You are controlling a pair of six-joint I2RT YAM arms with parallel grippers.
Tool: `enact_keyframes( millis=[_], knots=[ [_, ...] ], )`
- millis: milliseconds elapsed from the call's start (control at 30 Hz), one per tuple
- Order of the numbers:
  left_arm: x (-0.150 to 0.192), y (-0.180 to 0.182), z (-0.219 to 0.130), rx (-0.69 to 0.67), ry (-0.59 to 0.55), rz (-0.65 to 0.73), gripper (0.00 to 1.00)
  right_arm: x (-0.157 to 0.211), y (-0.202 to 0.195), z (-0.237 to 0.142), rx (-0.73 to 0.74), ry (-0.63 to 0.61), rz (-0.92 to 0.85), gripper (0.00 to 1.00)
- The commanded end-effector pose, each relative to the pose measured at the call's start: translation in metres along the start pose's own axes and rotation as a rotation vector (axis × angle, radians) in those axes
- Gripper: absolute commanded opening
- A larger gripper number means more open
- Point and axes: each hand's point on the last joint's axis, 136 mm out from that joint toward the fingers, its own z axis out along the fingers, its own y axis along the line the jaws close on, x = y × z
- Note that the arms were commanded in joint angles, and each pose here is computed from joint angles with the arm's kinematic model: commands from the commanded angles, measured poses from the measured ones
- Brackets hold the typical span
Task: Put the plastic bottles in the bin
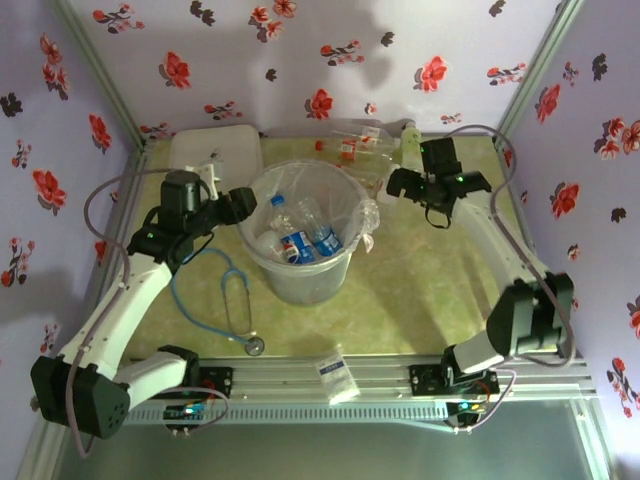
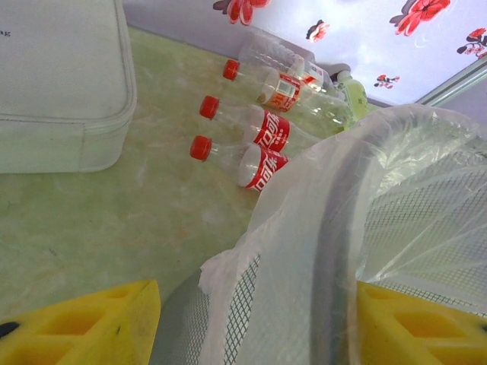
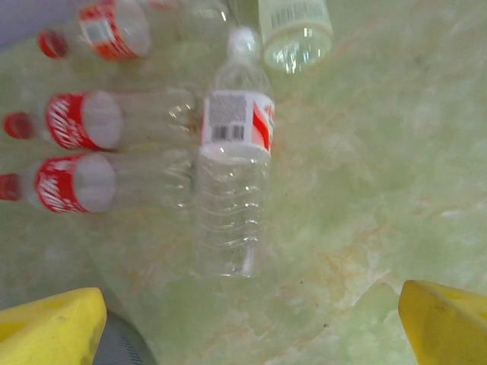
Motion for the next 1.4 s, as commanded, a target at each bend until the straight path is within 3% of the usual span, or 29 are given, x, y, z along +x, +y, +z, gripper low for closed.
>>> enact_keyframes(
  millis=[0, 300, 467, 733, 1033, 1267, 1367],
  knots=[
    [0.015, 0.006, -0.005, -0.019, 0.03, -0.002, 0.63, 0.004, 0.003, 0.038, -0.039, 0.086, 0.057, 0.99],
    [0.019, 0.011, -0.013, -0.033, 0.018, -0.006, 0.65, 0.002, 0.024, 0.109, -0.146, 0.179, 0.155, 0.95],
    [0.019, 0.009, -0.016, -0.026, 0.014, -0.014, 0.66, 0.004, 0.011, 0.14, -0.103, 0.217, 0.179, 0.93],
    [0.014, 0.005, -0.015, -0.015, 0.01, -0.005, 0.66, 0.019, -0.002, 0.177, -0.131, 0.289, 0.249, 0.81],
    [0.01, 0.004, -0.011, -0.022, 0.02, 0.013, 0.66, 0.027, -0.012, 0.189, -0.113, 0.307, 0.27, 0.75],
    [0.013, 0.006, -0.005, -0.029, 0.035, 0.016, 0.67, 0.027, -0.021, 0.173, -0.07, 0.293, 0.219, 0.61],
    [0.013, 0.007, -0.004, -0.029, 0.039, 0.02, 0.67, 0.024, -0.02, 0.162, -0.074, 0.281, 0.209, 0.59]
  ],
)
